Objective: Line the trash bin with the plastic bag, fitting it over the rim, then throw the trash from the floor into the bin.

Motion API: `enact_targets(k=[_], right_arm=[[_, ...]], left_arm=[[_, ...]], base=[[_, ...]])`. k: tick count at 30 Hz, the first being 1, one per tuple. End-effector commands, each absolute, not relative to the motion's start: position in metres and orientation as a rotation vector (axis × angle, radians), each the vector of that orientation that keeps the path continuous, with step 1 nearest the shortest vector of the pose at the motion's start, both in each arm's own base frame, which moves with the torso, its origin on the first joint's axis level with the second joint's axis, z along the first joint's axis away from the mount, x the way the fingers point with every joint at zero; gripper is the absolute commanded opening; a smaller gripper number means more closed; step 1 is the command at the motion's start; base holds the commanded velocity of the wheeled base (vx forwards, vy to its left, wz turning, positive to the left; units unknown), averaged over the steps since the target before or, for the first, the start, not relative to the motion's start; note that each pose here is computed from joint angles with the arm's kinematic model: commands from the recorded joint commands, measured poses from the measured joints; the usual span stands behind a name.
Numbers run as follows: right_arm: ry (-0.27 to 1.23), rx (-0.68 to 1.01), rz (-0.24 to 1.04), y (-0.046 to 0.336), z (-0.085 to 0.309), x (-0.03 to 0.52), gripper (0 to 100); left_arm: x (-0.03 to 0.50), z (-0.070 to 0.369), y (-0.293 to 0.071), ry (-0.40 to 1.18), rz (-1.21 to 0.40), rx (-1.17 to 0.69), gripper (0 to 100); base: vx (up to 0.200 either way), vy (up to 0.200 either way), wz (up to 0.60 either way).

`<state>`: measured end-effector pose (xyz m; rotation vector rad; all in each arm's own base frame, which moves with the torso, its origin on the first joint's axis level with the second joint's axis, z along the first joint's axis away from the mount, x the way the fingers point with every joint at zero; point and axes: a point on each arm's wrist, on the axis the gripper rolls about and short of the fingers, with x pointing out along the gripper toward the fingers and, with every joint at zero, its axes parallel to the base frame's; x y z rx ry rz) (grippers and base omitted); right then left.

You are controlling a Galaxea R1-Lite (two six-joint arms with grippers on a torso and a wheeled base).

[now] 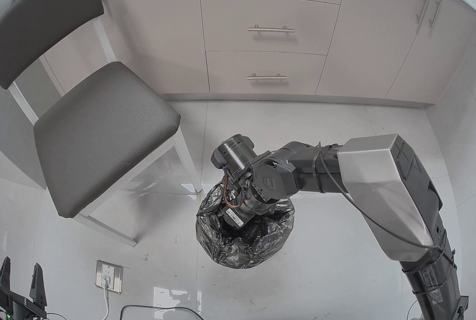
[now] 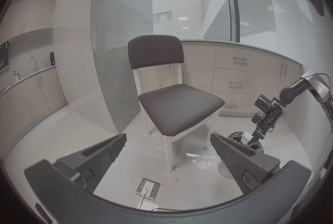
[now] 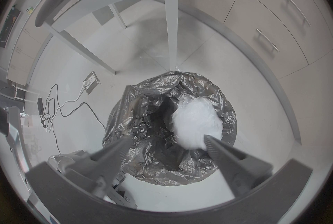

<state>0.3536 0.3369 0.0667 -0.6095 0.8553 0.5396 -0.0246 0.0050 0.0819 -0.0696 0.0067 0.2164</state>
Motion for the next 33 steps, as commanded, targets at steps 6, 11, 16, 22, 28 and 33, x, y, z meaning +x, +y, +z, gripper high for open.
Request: enact_targets(k=[6,11,16,22,28,33], right_arm=[[0.858,-0.607,0.537,0.337,0.063,0.355,100],[0.865,-0.610,0.535,0.337,0.058,0.356,100],[0.840,-0.600,0.537,0.340,0.055,0.359,100],[0.836,-0.601,0.522,0.340,0.055,0.359,100],[0.819,-0.613,0.500,0.339,0.059,0.359,100],[0.794,-0.616,0.505,0.338,0.074,0.357,100]], left_arm=[[-0.026,0.082,0.005,-0.011,0.218,-0.074,100],[-0.026,0.081,0.006,-0.011,0.256,-0.075,100],[-0.026,0.081,0.006,-0.012,0.258,-0.080,100],[-0.026,0.081,0.006,-0.012,0.259,-0.080,100],[-0.026,0.082,0.006,-0.013,0.259,-0.080,100],[-0.026,0.082,0.006,-0.014,0.257,-0.081,100]], base=[[0.000,0.000,0.00],[0.000,0.000,0.00],[0.000,0.000,0.00],[0.000,0.000,0.00],[0.000,0.000,0.00],[0.000,0.000,0.00]])
